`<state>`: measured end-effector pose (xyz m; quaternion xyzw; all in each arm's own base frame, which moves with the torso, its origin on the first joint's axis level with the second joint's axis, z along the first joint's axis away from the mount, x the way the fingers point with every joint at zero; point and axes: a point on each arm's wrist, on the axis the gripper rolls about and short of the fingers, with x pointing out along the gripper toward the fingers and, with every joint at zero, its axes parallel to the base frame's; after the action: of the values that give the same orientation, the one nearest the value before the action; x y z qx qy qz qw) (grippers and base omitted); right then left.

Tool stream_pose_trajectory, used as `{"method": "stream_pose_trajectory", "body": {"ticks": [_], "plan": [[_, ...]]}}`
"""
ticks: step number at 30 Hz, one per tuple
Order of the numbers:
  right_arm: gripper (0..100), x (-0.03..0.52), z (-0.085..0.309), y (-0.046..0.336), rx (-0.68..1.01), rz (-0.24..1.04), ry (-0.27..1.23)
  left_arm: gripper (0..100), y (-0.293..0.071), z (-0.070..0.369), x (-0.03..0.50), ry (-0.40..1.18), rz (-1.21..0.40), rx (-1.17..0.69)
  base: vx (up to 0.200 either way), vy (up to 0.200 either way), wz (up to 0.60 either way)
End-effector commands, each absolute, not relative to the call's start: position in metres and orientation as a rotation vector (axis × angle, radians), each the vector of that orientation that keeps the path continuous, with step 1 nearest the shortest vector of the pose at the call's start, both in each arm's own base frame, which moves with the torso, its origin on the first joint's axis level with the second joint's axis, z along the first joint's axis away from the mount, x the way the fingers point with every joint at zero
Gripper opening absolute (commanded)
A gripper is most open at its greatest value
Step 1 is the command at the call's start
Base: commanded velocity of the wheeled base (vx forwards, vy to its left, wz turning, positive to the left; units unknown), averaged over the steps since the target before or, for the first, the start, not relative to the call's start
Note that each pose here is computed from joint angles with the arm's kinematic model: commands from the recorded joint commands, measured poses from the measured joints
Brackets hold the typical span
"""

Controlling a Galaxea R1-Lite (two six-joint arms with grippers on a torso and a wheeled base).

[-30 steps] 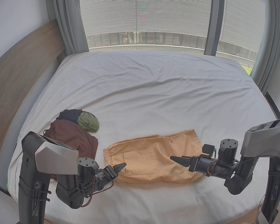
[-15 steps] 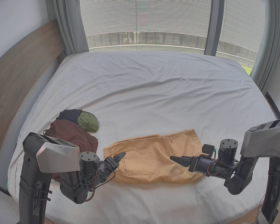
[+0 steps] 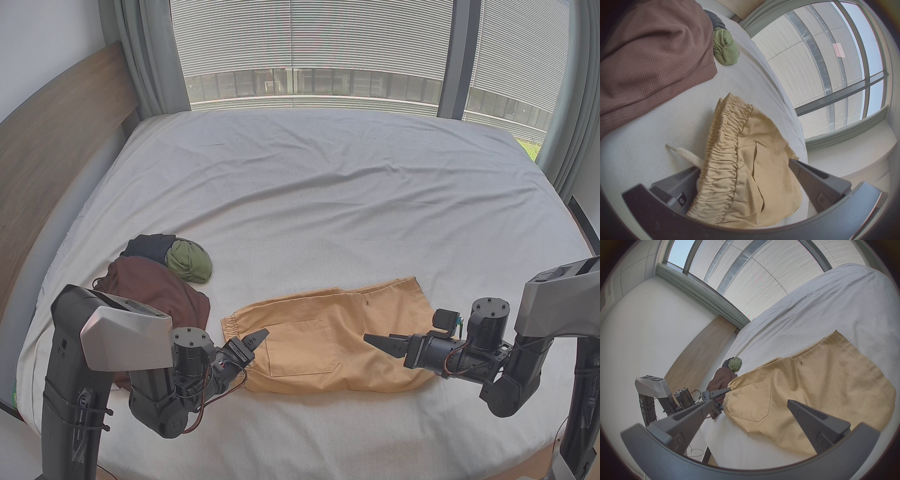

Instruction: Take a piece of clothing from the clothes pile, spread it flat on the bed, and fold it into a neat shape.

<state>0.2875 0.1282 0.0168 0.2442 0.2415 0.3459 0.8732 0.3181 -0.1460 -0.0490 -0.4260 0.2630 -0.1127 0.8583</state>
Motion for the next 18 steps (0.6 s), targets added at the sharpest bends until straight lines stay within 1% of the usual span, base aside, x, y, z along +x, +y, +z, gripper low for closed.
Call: {"method": "stream_pose_trajectory", "body": {"ticks": [1, 6, 12, 16, 18], "plan": [[100, 0.287, 0.017, 0.128, 0.511, 0.723, 0.504, 0, -0.146, -0.049, 0.318, 0.553, -0.236, -0.892, 0.000, 0.000, 0.00], [100, 0.287, 0.017, 0.128, 0.509, 0.724, 0.502, 0, -0.145, -0.051, 0.316, 0.556, -0.230, -0.872, 0.000, 0.000, 0.00], [100, 0.288, 0.017, 0.128, 0.509, 0.721, 0.501, 0, -0.136, -0.036, 0.309, 0.535, -0.239, -0.812, 0.000, 0.000, 0.00], [100, 0.288, 0.017, 0.127, 0.510, 0.717, 0.498, 0, -0.133, -0.036, 0.305, 0.546, -0.229, -0.801, 0.000, 0.000, 0.00], [100, 0.288, 0.017, 0.126, 0.511, 0.713, 0.501, 0, -0.125, -0.034, 0.308, 0.528, -0.212, -0.790, 0.000, 0.000, 0.00]]}}
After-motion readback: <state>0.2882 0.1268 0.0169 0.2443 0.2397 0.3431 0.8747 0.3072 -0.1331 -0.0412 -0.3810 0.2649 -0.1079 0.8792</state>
